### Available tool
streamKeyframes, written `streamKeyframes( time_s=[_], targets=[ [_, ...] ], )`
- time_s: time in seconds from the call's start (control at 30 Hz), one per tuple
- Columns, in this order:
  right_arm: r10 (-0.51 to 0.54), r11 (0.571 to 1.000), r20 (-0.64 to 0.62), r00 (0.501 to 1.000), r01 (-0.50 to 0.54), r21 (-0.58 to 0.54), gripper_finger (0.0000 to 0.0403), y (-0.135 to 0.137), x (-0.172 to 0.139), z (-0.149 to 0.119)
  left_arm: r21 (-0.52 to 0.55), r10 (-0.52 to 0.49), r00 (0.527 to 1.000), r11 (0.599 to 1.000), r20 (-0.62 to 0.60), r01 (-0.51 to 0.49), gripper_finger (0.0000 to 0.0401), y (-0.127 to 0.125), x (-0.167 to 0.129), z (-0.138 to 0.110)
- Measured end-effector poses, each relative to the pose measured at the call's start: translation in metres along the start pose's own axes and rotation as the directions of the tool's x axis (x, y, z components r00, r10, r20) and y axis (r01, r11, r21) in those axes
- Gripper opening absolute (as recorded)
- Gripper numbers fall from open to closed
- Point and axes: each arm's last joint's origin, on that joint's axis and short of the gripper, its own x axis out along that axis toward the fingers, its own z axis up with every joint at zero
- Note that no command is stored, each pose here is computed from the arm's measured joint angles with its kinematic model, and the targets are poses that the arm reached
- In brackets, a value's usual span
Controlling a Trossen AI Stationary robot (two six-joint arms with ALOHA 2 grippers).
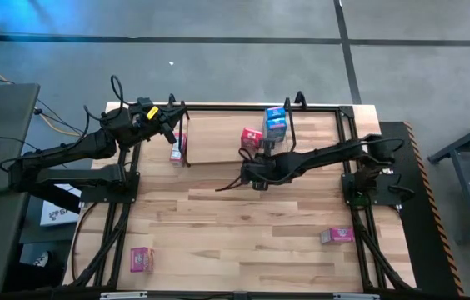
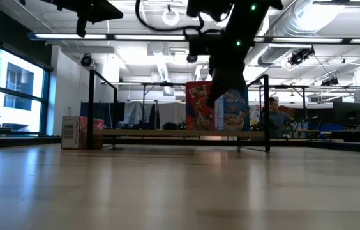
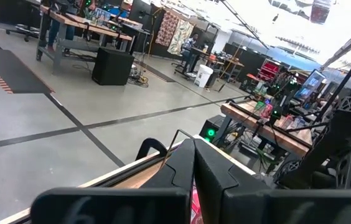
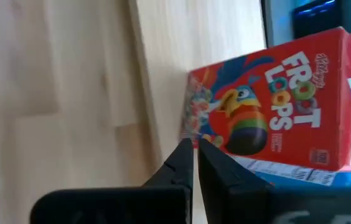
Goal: Stack cereal on shelf
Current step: Put the top red cereal box on the shelf
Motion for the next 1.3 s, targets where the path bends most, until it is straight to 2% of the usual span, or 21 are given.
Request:
streamKeyframes(
  time_s=[0.13,0.27,0.47,0.73,0.9,1.3],
  targets=[
    [-0.070,0.997,0.001,0.998,0.070,-0.036,0.0000,0.004,0.008,0.003,0.000,0.000,1.000,1.000,0.000,0.000,0.0000,0.000,0.000,0.000],
    [-0.060,0.998,0.028,0.998,0.061,-0.001,0.0000,0.008,0.013,0.007,0.000,0.002,1.000,1.000,0.001,-0.002,0.0000,0.000,0.000,0.000],
    [-0.064,0.998,0.039,0.997,0.065,-0.009,0.0000,0.008,0.022,0.011,0.001,0.003,1.000,1.000,0.001,-0.003,0.0000,0.000,0.000,0.000],
    [-0.094,0.995,-0.005,0.996,0.094,0.041,0.0000,-0.009,0.038,0.007,0.003,0.006,1.000,1.000,-0.007,-0.006,0.0000,0.000,0.000,-0.001],
    [-0.061,0.996,-0.028,0.998,0.063,0.062,0.0000,-0.019,0.047,0.004,0.004,0.008,1.000,1.000,-0.012,-0.008,0.0000,0.001,0.000,-0.001],
    [-0.051,0.998,-0.056,0.997,0.053,0.037,0.0000,-0.032,0.066,0.001,0.007,0.029,0.999,1.000,-0.014,-0.029,0.0000,0.001,0.000,-0.002]
  ],
)
